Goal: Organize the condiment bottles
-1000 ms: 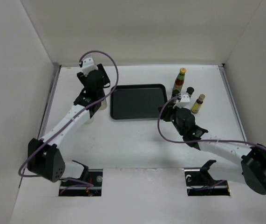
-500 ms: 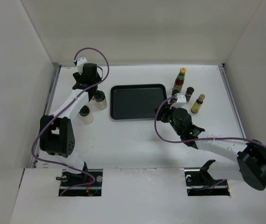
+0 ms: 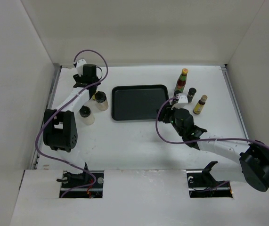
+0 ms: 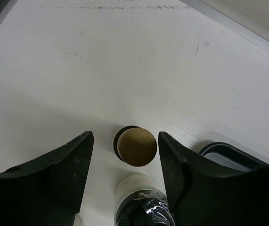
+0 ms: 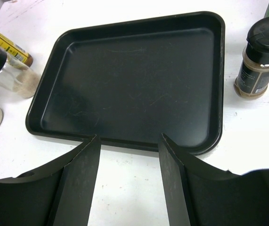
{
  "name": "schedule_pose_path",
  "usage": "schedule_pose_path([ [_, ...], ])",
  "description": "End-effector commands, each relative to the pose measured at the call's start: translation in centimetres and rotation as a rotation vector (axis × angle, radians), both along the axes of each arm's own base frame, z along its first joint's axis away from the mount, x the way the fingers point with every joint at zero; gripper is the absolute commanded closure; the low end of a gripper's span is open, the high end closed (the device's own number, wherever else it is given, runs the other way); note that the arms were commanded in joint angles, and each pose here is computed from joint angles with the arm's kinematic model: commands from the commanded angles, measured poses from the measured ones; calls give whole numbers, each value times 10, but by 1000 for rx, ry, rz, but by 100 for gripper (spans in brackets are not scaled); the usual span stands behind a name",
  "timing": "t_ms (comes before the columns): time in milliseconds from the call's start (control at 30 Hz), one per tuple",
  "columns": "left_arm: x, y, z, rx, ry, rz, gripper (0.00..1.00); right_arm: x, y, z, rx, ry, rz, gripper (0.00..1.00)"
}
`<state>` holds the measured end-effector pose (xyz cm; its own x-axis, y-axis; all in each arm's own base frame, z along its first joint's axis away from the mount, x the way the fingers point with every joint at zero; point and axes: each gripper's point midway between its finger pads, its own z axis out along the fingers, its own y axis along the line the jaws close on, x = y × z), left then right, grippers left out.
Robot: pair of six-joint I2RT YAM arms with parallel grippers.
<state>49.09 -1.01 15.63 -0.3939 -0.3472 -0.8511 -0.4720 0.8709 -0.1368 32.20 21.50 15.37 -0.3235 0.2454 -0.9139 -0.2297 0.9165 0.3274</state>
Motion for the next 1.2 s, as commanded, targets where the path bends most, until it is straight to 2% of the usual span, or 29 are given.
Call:
schedule_pose_path([
  [0, 17, -3, 25, -20, -79, -5, 46, 7, 10, 25, 35, -58, 12, 42],
  [167, 20, -2, 18, -26, -64, -12, 56, 6, 9, 26, 35, -61, 12, 42],
  [300, 20, -2, 20, -28, -66, -13, 68, 6, 9, 27, 36, -62, 12, 42],
  [433, 19, 6, 46, -27, -130, 15, 79, 5, 8, 26, 37, -63, 12, 42],
  [600, 18, 4, 126, -17, -326, 28, 81, 6, 9, 26, 36, -62, 12, 42],
  [800, 11, -35, 191, -36, -475, -57, 81, 4, 6, 30, 50, -74, 10, 42],
  [933, 14, -81, 192, -42, -474, -159, 81, 4, 5, 32, 51, -78, 9, 40],
  [1167, 16, -139, 148, -49, -404, -266, 81, 5, 3, 32, 56, -80, 0, 40],
])
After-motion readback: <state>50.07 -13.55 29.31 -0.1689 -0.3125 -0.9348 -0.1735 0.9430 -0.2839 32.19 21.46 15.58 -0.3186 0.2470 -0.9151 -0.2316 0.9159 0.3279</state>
